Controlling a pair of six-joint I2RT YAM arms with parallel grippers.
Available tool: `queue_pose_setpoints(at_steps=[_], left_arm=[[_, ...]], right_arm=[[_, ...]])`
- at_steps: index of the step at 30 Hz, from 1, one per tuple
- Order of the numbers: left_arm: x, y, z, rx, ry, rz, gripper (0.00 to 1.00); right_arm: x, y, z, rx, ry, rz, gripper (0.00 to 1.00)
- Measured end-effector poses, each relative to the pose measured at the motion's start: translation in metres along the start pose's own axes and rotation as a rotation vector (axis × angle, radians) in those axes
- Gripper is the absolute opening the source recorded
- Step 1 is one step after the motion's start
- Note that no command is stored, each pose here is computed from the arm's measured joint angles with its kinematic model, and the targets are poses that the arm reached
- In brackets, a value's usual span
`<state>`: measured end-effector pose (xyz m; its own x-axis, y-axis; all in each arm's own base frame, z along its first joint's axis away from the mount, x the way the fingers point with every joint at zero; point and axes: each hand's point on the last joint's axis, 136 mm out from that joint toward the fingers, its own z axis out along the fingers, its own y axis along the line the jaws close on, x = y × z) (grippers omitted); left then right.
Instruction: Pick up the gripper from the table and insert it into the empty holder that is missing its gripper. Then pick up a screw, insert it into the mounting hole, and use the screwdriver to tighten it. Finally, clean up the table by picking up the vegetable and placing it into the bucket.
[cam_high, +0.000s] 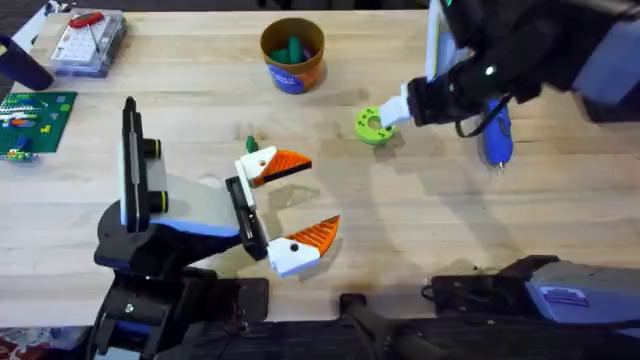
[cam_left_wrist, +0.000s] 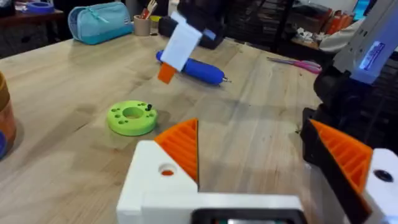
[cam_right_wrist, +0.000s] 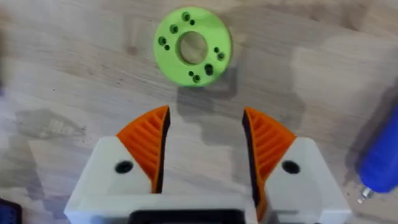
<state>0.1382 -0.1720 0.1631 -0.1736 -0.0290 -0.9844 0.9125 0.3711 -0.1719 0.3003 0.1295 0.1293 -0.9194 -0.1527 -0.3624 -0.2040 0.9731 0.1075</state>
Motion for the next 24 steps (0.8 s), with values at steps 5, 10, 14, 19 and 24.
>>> queue_pose_setpoints(at_steps=[5,10,14,19,24], left_arm=[[0.0,0.0,0.0,0.0,0.0,0.0,0.99],[0.0,0.0,0.0,0.0,0.0,0.0,0.99],[0.0,0.0,0.0,0.0,0.0,0.0,0.99],[0.0,0.0,0.0,0.0,0.0,0.0,0.99],[0.0,0.0,0.0,0.0,0.0,0.0,0.99]], right_arm=[[0.013,0.003,0.016,-0.031,0.025,-0.008,0.673],[0.007,0.006,0.02,-0.048,-0.002,-0.032,0.673],[0.005,0.006,0.027,-0.048,0.003,-0.043,0.673],[0.009,0.005,0.039,-0.041,0.038,-0.056,0.673],[0.001,0.007,0.049,-0.036,0.062,-0.062,0.673]])
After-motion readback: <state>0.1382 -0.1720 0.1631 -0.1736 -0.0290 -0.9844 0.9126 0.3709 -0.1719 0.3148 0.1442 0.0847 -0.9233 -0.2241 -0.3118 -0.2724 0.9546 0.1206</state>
